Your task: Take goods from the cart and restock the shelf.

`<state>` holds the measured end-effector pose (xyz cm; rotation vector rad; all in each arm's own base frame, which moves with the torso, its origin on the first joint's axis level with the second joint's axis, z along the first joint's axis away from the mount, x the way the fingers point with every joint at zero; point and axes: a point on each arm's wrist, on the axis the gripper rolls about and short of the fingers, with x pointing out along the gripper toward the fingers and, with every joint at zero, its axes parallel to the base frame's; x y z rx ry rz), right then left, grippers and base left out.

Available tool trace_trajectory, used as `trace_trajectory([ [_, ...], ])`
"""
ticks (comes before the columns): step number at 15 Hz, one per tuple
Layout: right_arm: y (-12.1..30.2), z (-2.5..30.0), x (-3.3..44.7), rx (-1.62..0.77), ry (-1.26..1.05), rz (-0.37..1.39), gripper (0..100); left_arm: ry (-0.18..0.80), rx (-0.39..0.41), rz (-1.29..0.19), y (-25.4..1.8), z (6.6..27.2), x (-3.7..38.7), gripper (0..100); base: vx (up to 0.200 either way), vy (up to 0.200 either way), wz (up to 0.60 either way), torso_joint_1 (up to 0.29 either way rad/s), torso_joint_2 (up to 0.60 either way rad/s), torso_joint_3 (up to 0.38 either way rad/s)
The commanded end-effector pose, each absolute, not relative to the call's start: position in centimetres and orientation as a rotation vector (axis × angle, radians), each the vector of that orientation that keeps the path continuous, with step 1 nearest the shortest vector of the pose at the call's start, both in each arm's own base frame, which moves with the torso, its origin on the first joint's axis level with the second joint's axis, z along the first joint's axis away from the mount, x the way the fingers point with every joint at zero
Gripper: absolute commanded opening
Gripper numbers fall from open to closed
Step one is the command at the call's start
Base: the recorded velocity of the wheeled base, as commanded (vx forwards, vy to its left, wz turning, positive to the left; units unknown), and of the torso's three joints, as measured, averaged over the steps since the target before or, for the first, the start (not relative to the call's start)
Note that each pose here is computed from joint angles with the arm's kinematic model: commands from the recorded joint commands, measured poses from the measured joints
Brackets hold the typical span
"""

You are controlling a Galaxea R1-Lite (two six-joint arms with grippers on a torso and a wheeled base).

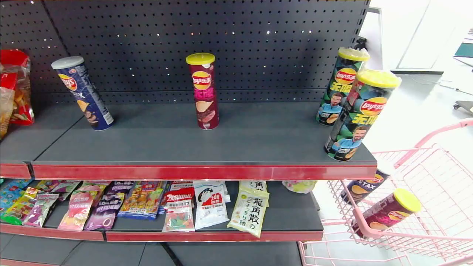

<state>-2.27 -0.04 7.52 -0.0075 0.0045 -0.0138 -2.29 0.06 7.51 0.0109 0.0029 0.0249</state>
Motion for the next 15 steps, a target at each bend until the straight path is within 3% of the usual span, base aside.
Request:
trace_trajectory([
  [1,-0.04,7.52,-2.26,-0.008,0.006,-0.014,100,0.003,0.012,0.025,0.06,7.52,-2.28,100,0.000,-0.200,0.00,0.002,0.00,-0.002],
  [13,-0.04,7.52,-2.26,-0.008,0.006,-0.014,100,0.002,0.011,0.025,0.06,7.56,-2.29,100,0.000,0.000,-0.60,0.005,0.00,0.002],
  [15,-0.04,7.52,-2.26,-0.008,0.006,-0.014,100,0.003,0.011,0.026,0.07,7.52,-2.28,100,0.000,0.000,0.00,0.000,0.00,0.000],
])
